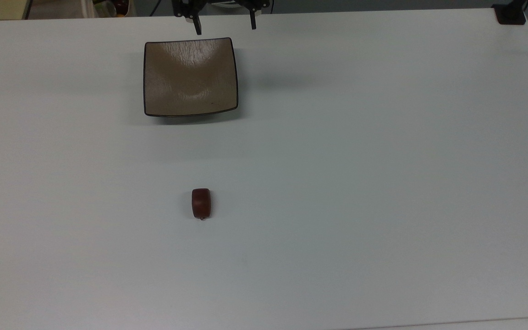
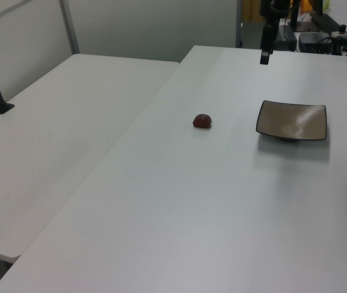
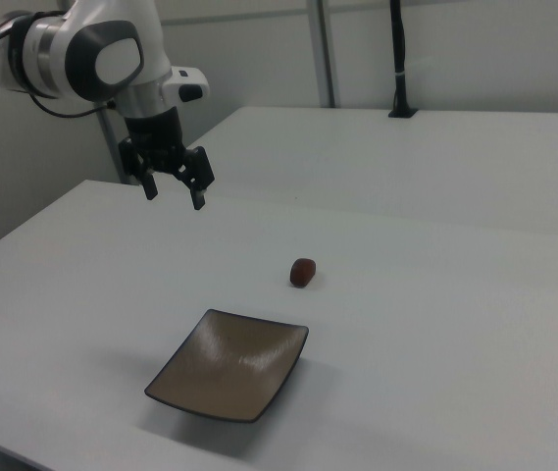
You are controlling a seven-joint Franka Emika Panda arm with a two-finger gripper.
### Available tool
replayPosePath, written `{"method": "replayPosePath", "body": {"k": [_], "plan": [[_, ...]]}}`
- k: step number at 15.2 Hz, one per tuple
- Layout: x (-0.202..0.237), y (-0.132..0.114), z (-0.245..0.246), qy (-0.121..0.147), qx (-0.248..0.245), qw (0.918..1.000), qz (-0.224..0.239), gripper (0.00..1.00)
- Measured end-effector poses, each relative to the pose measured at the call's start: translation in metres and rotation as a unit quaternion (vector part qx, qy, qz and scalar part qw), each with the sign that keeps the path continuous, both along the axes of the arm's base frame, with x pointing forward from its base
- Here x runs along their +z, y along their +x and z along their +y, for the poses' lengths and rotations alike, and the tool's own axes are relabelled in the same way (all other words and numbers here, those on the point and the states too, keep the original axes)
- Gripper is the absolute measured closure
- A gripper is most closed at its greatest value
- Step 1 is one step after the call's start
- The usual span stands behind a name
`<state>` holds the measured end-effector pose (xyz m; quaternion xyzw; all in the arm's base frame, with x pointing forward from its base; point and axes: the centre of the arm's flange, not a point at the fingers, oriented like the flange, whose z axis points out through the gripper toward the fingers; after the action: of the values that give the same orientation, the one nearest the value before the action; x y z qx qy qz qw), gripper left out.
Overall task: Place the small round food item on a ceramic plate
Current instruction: 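Move the open gripper over the table toward the dark-red food item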
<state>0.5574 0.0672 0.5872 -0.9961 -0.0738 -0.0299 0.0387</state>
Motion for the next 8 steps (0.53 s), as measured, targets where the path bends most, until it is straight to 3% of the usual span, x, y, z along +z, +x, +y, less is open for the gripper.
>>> {"method": "replayPosePath", "body": {"k": [8], "plan": [[0.007,0.040,0.001,-0.001,-0.004,0.9998,-0.019,0.00]]}}
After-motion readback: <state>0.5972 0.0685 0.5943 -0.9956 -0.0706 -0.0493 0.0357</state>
